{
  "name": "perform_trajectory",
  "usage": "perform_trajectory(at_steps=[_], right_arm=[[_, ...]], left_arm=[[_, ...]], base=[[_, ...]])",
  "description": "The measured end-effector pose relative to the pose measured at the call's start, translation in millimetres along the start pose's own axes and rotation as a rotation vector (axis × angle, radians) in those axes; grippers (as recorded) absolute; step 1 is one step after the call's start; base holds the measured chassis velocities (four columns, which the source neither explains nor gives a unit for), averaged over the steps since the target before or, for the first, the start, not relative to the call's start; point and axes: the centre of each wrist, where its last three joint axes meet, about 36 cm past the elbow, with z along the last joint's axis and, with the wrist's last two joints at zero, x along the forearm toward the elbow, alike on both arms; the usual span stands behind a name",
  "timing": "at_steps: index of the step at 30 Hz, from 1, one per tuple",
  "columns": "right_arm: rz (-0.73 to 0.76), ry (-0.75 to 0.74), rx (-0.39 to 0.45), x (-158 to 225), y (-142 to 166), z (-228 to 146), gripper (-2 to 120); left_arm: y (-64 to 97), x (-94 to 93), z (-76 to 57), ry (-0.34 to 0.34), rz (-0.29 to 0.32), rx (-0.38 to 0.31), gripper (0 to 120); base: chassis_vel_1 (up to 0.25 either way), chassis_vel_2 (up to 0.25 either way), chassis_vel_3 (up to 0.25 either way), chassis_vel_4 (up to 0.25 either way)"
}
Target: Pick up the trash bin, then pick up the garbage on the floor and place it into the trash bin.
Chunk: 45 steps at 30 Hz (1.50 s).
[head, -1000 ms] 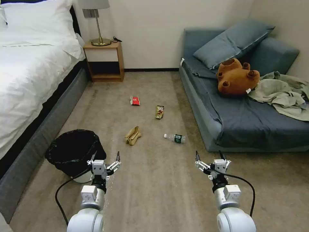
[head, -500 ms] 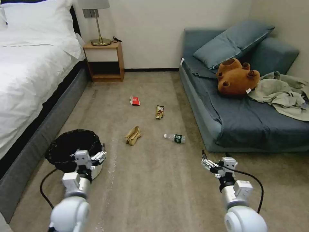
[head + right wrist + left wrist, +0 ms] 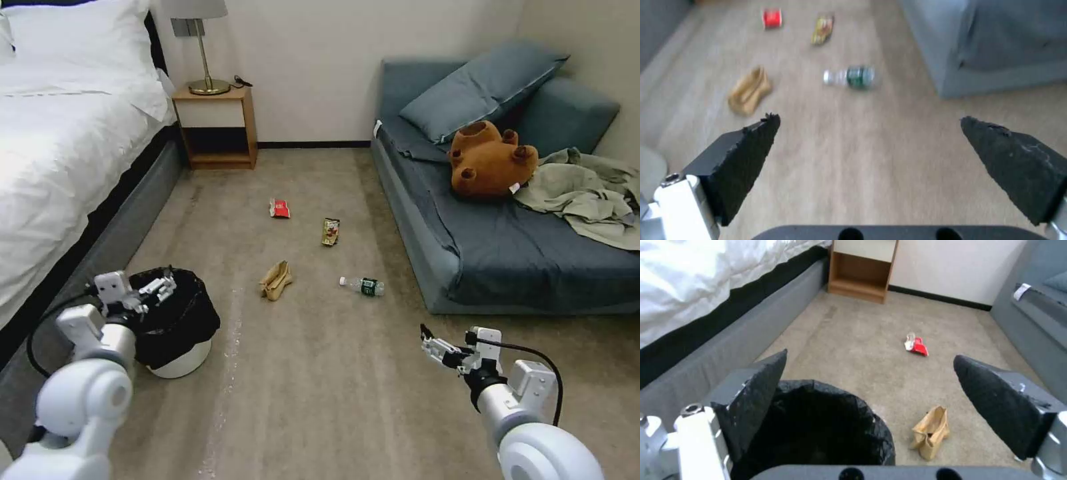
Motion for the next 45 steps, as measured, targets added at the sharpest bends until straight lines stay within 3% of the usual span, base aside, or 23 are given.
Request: perform_trajectory(at_steps=[1,4,5,8,11,25,31,39,41,42,43,45], right_arm=[[0.000,0.000,0.000,0.0,0.0,0.0,100],[-0.005,-0.009,0.001,-6.2,-0.5,-3.7,100],[-0.005,-0.009,0.001,-6.2,-0.5,-3.7,100],[-0.001,-0.017,0.001,-7.1,-0.2,-4.3,100],[0.002,-0.022,0.002,-6.8,-0.2,-4.2,100],[0.015,-0.031,0.004,-3.9,2.5,3.8,100],[0.021,-0.033,0.016,-4.7,2.7,8.4,100],[0.029,-0.040,0.030,-7.7,3.5,12.0,100],[0.031,-0.040,0.031,-9.7,5.0,14.2,100],[0.031,-0.040,0.031,-9.7,5.0,14.2,100],[0.033,-0.040,0.030,-10.5,5.8,15.6,100],[0.033,-0.039,0.031,-11.1,6.6,16.7,100]], left_arm=[[0.0,0.0,0.0,0.000,0.000,0.000,100],[5.7,0.6,-26.7,0.021,0.001,0.008,100],[5.7,0.6,-26.7,0.021,0.001,0.008,100],[13.4,4.0,-52.5,0.025,0.013,-0.001,100],[24.8,8.5,-59.9,0.014,0.002,-0.031,100],[37.6,18.3,-44.0,0.042,-0.017,-0.049,100],[50.0,9.7,-37.8,0.067,-0.052,-0.047,100],[65.4,-13.3,-54.7,0.115,-0.093,-0.115,100],[69.3,-22.6,-70.1,0.127,-0.113,-0.155,100],[69.3,-22.6,-70.1,0.127,-0.113,-0.155,100],[73.5,-27.7,-80.0,0.120,-0.123,-0.174,100],[78.1,-32.1,-86.0,0.120,-0.130,-0.191,100]], base=[[0.000,0.000,0.000,0.000],[0.000,0.000,0.000,0.000],[0.000,0.000,0.000,0.000],[0.000,0.000,0.000,0.000],[0.000,0.000,0.000,0.000],[0.000,0.000,0.000,0.000],[0.000,0.000,0.000,0.000],[0.000,0.000,0.000,0.000],[0.000,0.000,0.000,0.000],[0.000,0.000,0.000,0.000],[0.000,0.000,0.000,0.000],[0.000,0.000,0.000,0.000]])
